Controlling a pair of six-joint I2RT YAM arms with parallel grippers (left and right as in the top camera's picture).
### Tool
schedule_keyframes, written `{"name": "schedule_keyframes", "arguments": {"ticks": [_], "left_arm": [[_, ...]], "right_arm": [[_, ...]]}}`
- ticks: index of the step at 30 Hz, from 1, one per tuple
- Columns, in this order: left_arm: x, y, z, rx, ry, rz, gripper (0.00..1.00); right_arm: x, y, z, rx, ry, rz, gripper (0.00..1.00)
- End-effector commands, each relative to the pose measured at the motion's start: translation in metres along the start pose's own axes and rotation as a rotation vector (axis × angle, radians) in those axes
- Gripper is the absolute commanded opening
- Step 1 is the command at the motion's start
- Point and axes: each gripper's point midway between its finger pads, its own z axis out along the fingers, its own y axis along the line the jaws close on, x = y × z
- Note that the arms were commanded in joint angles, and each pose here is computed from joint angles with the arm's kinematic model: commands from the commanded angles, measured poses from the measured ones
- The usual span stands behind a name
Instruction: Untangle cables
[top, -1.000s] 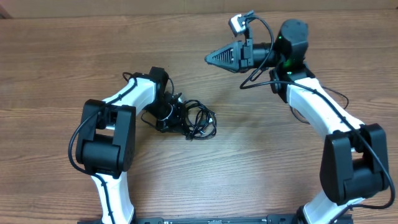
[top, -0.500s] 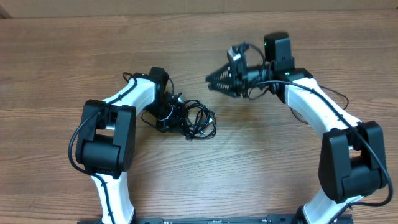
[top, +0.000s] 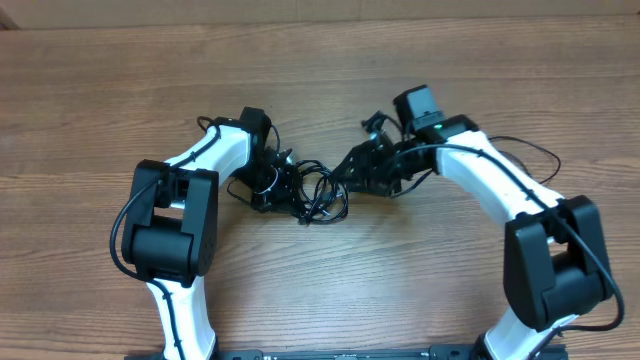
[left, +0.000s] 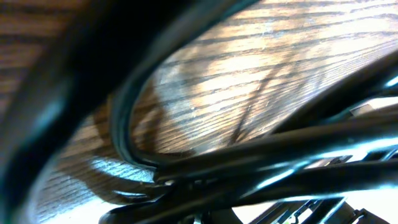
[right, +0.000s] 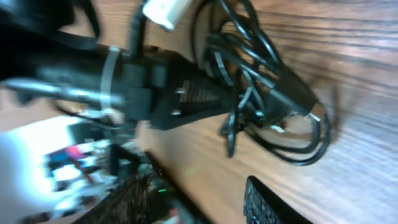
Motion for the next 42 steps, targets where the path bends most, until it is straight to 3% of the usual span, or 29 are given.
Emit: {"name": "schedule_keyframes", "arguments": {"ticks": [1, 9, 19, 29, 38, 39, 42], "left_arm": [[0.006, 0.038, 0.020, -0.149, 0.031, -0.031, 0.06], [0.006, 0.038, 0.020, -0.149, 0.031, -0.031, 0.07], [0.006, 0.038, 0.020, -0.148, 0.031, -0.030, 0.04], [0.006, 0.038, 0.020, -0.149, 0.031, -0.030, 0.04], [0.006, 0.038, 0.020, -0.149, 0.031, -0.030, 0.04], [0.006, 0.038, 0.020, -0.149, 0.031, -0.030, 0.04], [0.006, 0.038, 0.020, -0.149, 0.031, -0.030, 0.04]], "right_arm": [[0.000, -0.018, 0.016, 0.191, -0.034, -0.068, 0.49], [0.004, -0.020, 0.042, 0.388, -0.102, -0.103, 0.50], [-0.011, -0.014, 0.052, 0.415, -0.211, -0.060, 0.49], [-0.013, -0.018, 0.056, 0.409, -0.220, -0.006, 0.43], [-0.002, -0.008, 0.062, 0.338, -0.150, -0.002, 0.13], [0.002, -0.005, 0.062, 0.312, -0.121, 0.000, 0.04], [0.004, 0.011, 0.059, 0.186, -0.061, -0.059, 0.04]]}}
